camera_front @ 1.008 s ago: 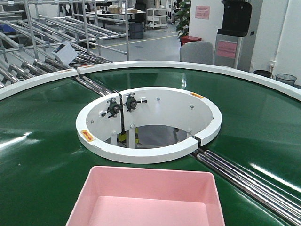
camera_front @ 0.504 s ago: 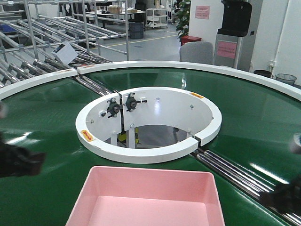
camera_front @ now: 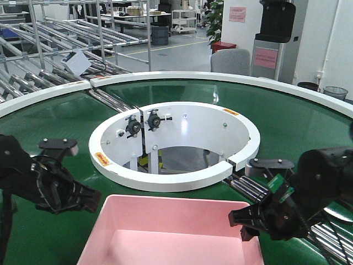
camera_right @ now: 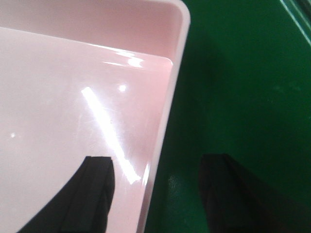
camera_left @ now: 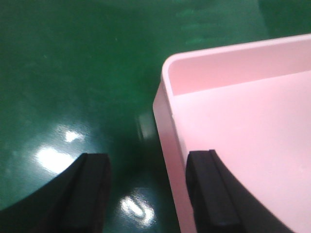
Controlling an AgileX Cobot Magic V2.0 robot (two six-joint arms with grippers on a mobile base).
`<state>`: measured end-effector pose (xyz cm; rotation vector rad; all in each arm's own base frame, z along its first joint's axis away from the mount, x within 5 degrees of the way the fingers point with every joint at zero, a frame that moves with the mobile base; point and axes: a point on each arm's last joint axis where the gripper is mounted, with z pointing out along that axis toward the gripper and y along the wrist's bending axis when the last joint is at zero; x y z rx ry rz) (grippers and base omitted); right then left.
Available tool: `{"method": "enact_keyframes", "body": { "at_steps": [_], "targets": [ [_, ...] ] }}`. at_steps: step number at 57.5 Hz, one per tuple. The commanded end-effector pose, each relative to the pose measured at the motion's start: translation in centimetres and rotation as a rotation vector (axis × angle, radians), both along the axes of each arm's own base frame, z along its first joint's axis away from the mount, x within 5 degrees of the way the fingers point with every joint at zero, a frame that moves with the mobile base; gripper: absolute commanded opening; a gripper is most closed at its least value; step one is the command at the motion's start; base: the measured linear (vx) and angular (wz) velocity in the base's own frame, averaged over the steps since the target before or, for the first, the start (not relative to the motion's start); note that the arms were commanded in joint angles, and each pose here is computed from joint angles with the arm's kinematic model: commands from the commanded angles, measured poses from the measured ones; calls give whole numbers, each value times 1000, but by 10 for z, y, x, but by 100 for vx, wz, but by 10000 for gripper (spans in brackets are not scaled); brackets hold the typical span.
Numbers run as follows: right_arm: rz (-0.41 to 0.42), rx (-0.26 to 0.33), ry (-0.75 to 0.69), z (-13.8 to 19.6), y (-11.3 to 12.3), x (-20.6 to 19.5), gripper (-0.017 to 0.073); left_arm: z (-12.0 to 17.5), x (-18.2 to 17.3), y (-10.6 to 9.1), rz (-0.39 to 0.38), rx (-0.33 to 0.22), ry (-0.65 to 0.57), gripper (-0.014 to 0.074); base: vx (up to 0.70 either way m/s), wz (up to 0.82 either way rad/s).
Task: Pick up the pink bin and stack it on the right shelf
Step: 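Lower both grippers onto opposite side walls of the pink bin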
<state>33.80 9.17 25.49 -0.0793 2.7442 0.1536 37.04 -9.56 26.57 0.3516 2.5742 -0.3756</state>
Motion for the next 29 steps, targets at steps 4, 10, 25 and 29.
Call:
{"method": "enact_keyframes", "body": {
  "at_steps": [4, 10, 25, 29],
  "targets": [
    [-50, 21, -44, 7, 4, 8, 438, 12, 4, -7, 8, -38, -42, 470, 0, 0],
    [-97, 16, 36, -11, 5, 11, 438, 4, 6, -10, 2, -34, -9, 470, 0, 0],
    [-107, 40, 40, -21, 8, 17, 438, -2, 0, -20, -34, -47, 59, 470, 0, 0],
    [-108, 44, 41, -21, 8, 17, 438, -1, -4, -23, -45, -64, 90, 470, 0, 0]
  ]
}}
